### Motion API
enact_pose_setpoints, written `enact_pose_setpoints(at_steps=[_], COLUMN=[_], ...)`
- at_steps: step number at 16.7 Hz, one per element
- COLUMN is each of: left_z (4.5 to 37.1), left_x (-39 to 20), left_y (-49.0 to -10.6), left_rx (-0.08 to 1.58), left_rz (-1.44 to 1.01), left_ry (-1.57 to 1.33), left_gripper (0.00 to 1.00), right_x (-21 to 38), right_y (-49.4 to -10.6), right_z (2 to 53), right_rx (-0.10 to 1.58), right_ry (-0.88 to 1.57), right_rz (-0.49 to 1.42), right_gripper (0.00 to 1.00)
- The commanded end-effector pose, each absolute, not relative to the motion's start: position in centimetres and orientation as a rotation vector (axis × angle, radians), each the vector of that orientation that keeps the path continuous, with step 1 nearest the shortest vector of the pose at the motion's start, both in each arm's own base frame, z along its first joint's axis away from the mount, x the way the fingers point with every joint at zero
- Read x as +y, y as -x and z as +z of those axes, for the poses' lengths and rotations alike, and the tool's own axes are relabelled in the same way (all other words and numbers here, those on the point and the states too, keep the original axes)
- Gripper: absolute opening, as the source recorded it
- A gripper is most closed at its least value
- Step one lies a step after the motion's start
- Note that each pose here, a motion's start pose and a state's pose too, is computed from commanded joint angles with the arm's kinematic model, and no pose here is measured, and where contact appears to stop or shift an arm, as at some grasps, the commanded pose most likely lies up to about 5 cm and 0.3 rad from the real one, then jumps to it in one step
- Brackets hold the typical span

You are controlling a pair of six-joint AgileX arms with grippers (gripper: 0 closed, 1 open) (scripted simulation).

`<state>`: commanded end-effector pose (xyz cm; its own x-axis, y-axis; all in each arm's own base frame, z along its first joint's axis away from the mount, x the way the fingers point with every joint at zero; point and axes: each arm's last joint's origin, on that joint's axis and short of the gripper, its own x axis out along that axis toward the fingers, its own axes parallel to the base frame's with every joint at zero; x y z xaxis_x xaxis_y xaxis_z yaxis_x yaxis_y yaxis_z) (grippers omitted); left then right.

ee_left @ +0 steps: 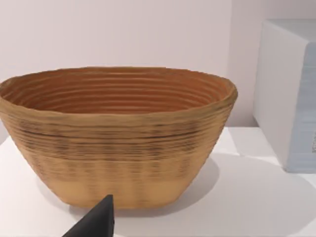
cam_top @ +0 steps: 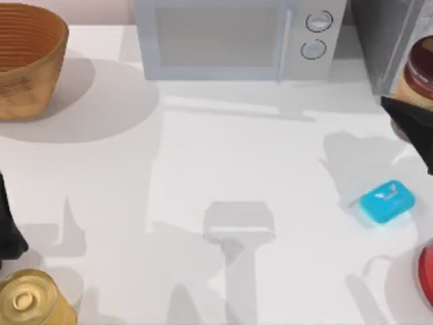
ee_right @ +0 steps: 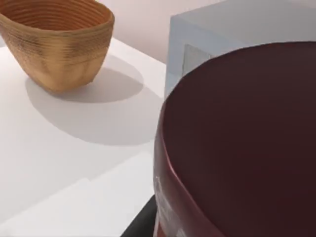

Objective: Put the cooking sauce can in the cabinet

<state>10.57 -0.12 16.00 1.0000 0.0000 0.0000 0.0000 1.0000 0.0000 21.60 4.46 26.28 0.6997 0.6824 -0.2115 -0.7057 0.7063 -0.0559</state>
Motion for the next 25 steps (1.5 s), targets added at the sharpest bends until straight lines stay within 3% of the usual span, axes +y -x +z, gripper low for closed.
enact_pose_setpoints(at_steps=[5, 11, 20, 25], left_z=[16.0, 16.0, 16.0, 16.0], left_x=[-0.1, -0.1, -0.1, -0.1], left_y=[-10.6, -10.6, -10.6, -10.6], left_rx=[0.0, 0.0, 0.0, 0.0], left_rz=[0.0, 0.0, 0.0, 0.0], left_ry=[0.0, 0.0, 0.0, 0.0], left_gripper=[1.0, 1.0, 1.0, 1.0], right_x=[1.7, 0.1, 0.0, -0.1], right_y=[-13.0, -10.6, -10.4, -10.2], right_z=[23.7, 17.1, 16.9, 21.8], right_rx=[0.021, -0.007, -0.023, -0.036], right_ry=[0.092, 0.012, -0.002, -0.013], right_rz=[0.375, 0.042, 0.007, -0.042], right_gripper=[0.0, 0.0, 0.0, 0.0])
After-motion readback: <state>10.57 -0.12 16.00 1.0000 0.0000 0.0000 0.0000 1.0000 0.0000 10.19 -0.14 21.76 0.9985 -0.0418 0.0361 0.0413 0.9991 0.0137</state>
